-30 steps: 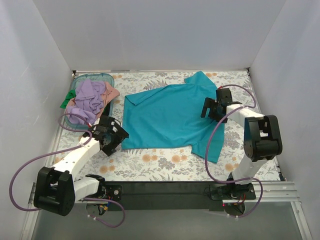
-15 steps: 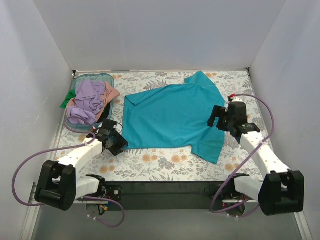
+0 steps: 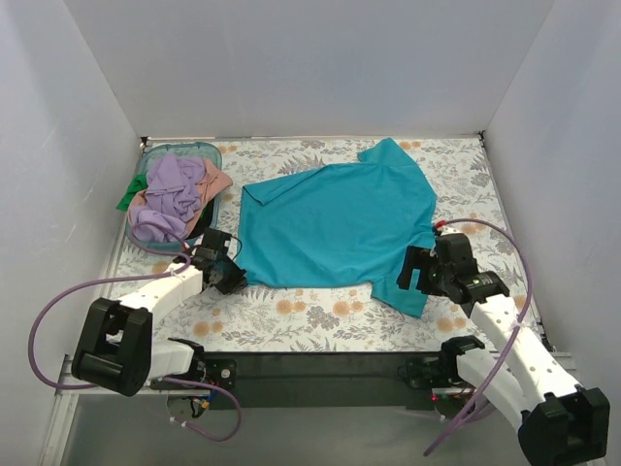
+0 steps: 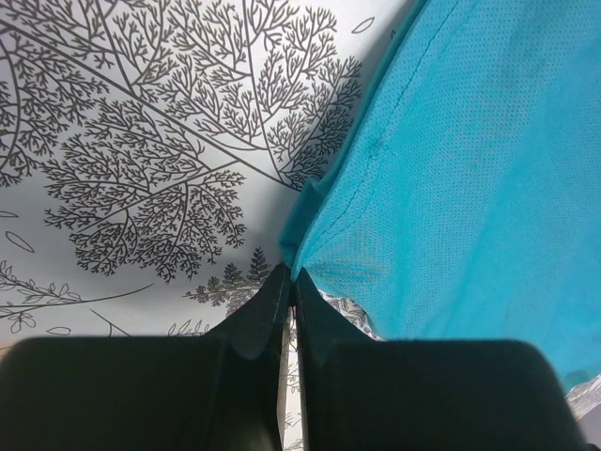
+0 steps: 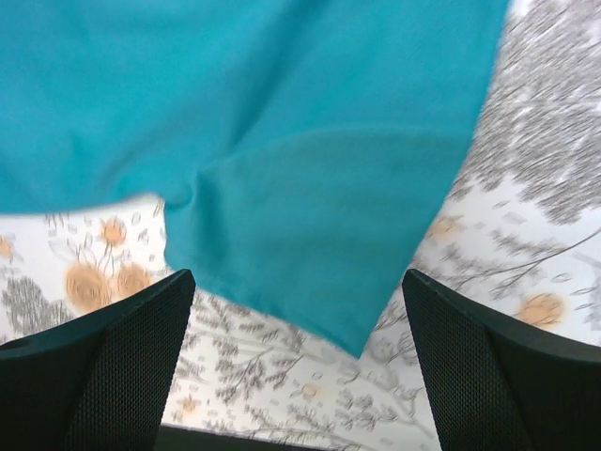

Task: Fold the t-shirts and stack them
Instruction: Flatten the tshirt out

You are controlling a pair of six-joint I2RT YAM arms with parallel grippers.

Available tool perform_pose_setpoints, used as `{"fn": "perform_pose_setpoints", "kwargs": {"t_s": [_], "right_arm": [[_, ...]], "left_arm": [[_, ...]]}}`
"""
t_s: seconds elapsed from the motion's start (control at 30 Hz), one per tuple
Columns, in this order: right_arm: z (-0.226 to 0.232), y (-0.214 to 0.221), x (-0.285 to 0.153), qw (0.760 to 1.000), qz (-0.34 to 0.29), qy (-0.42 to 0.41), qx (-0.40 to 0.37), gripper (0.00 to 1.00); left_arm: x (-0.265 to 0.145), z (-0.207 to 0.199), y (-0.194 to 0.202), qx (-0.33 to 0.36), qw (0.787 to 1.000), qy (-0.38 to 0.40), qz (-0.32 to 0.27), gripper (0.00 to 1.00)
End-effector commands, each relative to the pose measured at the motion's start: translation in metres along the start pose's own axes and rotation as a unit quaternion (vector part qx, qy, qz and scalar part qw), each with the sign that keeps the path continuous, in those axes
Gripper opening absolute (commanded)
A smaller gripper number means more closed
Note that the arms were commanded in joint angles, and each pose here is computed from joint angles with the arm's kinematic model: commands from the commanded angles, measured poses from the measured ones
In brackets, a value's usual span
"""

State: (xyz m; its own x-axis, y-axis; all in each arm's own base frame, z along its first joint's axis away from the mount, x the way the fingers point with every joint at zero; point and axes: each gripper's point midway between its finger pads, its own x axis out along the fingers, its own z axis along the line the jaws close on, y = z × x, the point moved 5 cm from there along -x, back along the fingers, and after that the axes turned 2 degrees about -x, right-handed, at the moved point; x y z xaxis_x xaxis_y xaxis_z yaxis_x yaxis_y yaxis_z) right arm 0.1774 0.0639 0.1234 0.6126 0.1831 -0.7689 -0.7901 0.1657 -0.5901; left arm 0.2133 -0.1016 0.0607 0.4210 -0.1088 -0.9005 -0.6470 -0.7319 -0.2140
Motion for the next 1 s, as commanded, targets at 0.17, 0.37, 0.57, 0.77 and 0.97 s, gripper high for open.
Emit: {"fn": "perform_pose_setpoints", "kwargs": {"t_s": [0.17,0.37,0.57,0.77,0.97], "right_arm": [[0.036,0.07,-0.004,0.994,0.103,0.01,-0.023,0.98],[0.02,0.076,0.006,0.991,0.105,0.084,-0.01,0.98],[0.013,0.071,0.006,0.992,0.068,0.102,0.001,0.98],[0.001,0.083,0.014,0.986,0.094,0.137,-0.014,0.96],[-0.003,0.095,0.025,0.98,0.12,0.155,-0.017,0.66]], "left_arm": [[-0.006,0.016,-0.002,0.019,0.999,-0.012,-0.032,0.0],[-0.012,0.013,-0.004,0.026,0.999,0.0,-0.038,0.0],[-0.012,0.013,-0.005,0.013,0.999,-0.022,-0.035,0.0],[-0.017,0.003,-0.006,0.016,0.999,0.004,-0.03,0.0],[-0.026,-0.003,-0.003,-0.001,0.997,0.061,-0.036,0.0]]}}
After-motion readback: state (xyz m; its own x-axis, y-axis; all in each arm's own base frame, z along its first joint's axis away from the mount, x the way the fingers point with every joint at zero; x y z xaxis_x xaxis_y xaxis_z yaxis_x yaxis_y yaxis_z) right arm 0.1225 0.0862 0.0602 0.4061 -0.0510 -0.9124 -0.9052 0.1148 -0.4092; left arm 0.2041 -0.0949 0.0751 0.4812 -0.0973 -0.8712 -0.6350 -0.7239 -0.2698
